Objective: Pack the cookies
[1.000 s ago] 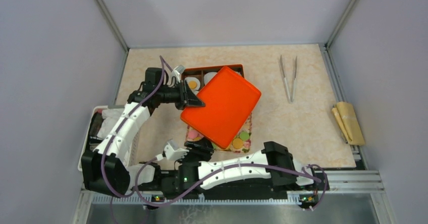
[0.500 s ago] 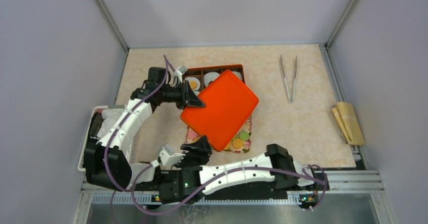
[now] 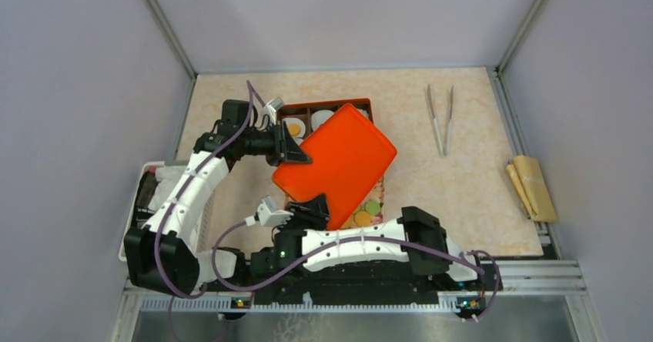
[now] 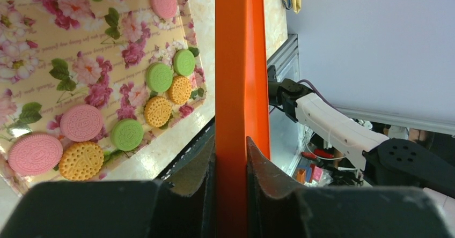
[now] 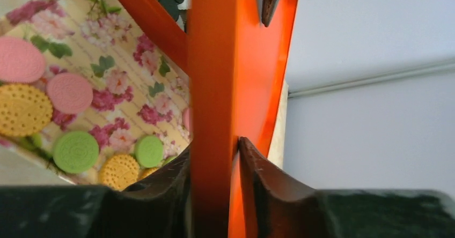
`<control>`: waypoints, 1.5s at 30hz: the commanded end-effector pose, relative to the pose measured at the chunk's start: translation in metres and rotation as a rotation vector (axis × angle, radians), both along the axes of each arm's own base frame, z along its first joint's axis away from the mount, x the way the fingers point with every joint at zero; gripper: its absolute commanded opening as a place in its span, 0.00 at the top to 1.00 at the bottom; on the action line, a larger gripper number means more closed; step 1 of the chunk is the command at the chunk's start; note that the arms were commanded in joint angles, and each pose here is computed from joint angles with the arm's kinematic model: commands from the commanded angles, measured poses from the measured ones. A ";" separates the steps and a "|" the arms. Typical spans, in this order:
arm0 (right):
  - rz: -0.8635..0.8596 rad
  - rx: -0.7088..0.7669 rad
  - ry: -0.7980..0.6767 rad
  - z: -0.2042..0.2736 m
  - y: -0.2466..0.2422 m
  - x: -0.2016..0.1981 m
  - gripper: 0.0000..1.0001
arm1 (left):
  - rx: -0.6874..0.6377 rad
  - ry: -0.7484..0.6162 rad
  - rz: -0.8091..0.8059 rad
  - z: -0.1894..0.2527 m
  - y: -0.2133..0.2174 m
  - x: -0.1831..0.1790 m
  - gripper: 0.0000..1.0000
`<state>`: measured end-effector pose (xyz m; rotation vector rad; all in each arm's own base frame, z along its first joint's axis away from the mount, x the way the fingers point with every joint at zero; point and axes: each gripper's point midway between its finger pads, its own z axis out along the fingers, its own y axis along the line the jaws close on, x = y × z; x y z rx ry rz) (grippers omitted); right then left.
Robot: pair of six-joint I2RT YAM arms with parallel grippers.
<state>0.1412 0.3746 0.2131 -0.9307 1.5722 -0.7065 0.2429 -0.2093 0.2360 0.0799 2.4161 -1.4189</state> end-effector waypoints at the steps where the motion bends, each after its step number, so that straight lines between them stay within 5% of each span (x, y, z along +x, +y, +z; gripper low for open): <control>1: -0.008 0.084 -0.049 0.015 -0.001 0.004 0.78 | -0.057 -0.100 -0.049 0.036 -0.003 -0.008 1.00; 8: -0.011 0.124 -0.058 0.025 -0.001 0.006 1.00 | -0.053 -0.127 -0.046 0.041 -0.002 -0.006 0.98; 12: -0.022 0.136 -0.056 0.028 -0.005 0.009 1.00 | -0.078 -0.218 -0.037 0.064 -0.004 0.002 0.64; 16: -0.042 0.149 -0.057 0.036 -0.014 0.017 1.00 | -0.176 -0.361 -0.019 0.121 -0.009 0.010 0.41; 20: -0.061 0.189 -0.061 0.052 -0.024 0.024 1.00 | -0.195 -0.499 0.015 0.179 -0.008 0.018 0.34; 27: -0.115 0.280 -0.076 0.089 -0.049 0.043 1.00 | 0.010 -0.591 0.228 0.191 0.022 0.043 0.42; 34: -0.179 0.491 -0.058 0.151 -0.078 0.064 1.00 | 0.222 -0.552 0.516 0.143 0.068 0.074 1.00; 45: 0.033 1.037 0.077 0.286 -0.121 0.123 1.00 | 0.330 -0.637 0.775 0.135 0.113 0.092 1.00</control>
